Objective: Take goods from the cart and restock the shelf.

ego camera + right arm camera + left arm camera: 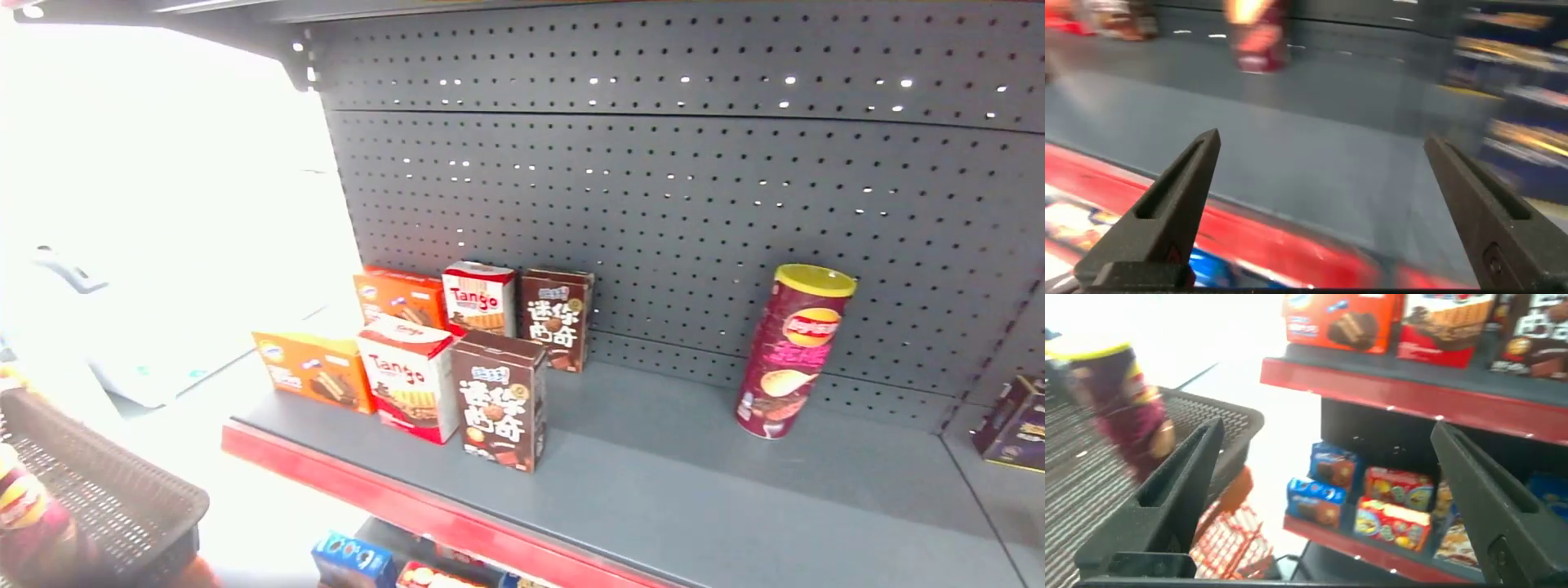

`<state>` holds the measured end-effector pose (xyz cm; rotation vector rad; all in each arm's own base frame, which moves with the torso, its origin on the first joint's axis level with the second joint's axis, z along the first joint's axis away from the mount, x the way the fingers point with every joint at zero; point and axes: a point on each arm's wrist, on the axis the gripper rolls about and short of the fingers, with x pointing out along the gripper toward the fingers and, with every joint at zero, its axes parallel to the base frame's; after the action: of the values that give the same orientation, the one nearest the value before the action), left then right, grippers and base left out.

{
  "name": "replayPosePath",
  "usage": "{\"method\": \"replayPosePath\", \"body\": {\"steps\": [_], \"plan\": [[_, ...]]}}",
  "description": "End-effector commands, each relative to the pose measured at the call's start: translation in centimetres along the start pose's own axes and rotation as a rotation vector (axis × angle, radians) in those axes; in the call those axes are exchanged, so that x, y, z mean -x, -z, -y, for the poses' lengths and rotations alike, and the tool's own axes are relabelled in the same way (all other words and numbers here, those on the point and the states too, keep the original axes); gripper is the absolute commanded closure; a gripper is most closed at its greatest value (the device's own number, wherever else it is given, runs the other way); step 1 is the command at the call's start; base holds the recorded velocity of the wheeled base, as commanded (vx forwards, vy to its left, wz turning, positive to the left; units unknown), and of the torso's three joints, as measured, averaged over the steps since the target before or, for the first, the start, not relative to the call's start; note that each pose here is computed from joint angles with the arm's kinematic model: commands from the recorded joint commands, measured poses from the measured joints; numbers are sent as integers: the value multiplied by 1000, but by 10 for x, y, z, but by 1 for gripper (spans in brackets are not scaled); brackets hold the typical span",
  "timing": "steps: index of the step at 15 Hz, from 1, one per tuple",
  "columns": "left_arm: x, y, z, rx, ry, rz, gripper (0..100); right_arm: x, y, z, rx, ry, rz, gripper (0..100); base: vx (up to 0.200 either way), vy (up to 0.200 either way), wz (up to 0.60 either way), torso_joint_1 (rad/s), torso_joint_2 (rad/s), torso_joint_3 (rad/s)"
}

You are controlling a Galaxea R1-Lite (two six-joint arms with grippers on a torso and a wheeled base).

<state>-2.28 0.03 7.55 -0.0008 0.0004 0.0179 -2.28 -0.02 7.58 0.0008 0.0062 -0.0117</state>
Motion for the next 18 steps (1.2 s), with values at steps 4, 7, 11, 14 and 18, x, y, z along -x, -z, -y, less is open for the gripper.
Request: {"method": "replayPosePath", "body": {"steps": [4,7,11,14,18], "plan": [[0,0,0,1,-1,0,0,0,0,0,-1,1,0,0,0,0,600,4,1,5],[0,0,0,-1,1,0,0,0,0,0,-1,1,0,0,0,0,600,2,4,4],[1,-5,0,-13,7,30,0,0,0,0,-4,2,0,0,0,0,150,1,1,-2],[-8,-81,0,-55,73,-48,0,0,0,0,-4,2,0,0,0,0,0,0,0,0],[-84,-109,4,-75,83,-367,0,0,0,0,-4,2,0,0,0,0,0,0,0,0]]}}
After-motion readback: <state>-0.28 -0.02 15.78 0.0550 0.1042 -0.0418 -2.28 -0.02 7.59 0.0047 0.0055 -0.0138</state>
